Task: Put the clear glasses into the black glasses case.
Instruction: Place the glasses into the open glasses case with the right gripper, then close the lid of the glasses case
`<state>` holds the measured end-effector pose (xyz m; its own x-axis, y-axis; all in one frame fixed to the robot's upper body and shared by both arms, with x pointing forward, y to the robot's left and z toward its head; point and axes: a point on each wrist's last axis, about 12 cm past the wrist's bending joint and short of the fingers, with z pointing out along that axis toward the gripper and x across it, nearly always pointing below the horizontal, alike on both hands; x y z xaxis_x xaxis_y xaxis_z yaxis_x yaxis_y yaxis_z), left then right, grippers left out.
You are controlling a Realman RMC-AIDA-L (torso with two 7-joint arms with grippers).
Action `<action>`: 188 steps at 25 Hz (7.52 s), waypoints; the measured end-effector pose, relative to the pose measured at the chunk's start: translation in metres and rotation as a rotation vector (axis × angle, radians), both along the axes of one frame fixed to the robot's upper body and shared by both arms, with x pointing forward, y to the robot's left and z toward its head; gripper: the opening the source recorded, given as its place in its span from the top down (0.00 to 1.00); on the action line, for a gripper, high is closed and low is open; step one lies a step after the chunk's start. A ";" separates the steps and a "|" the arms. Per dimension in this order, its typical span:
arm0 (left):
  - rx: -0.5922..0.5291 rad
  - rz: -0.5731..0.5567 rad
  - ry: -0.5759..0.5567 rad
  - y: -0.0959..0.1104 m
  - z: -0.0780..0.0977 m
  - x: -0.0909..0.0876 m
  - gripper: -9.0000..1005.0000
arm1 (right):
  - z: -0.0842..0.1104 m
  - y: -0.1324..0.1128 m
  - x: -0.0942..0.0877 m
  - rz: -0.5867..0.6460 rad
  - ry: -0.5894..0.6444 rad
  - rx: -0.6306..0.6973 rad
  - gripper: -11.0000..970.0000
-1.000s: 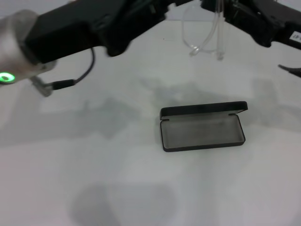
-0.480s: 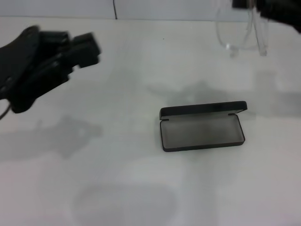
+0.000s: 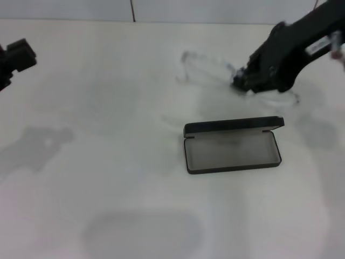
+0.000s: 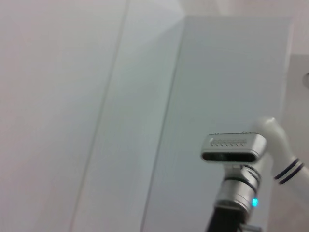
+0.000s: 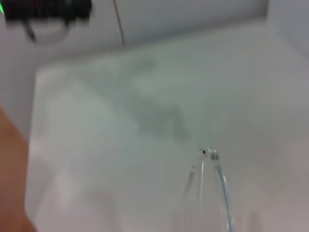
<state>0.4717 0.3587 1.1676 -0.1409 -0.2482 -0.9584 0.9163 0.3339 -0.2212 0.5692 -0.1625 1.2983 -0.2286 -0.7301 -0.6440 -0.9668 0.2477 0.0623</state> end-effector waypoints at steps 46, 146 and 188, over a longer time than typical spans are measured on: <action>-0.047 0.040 0.048 -0.001 -0.017 0.007 0.90 | -0.119 0.076 -0.065 0.202 -0.445 -0.601 0.87; -0.049 0.038 0.063 -0.001 -0.021 0.004 0.89 | -0.139 0.073 -0.074 0.207 -0.512 -0.676 0.62; -0.058 -0.007 0.085 -0.007 -0.018 0.007 0.89 | -0.156 -0.010 -0.034 -0.294 -0.328 -0.552 0.99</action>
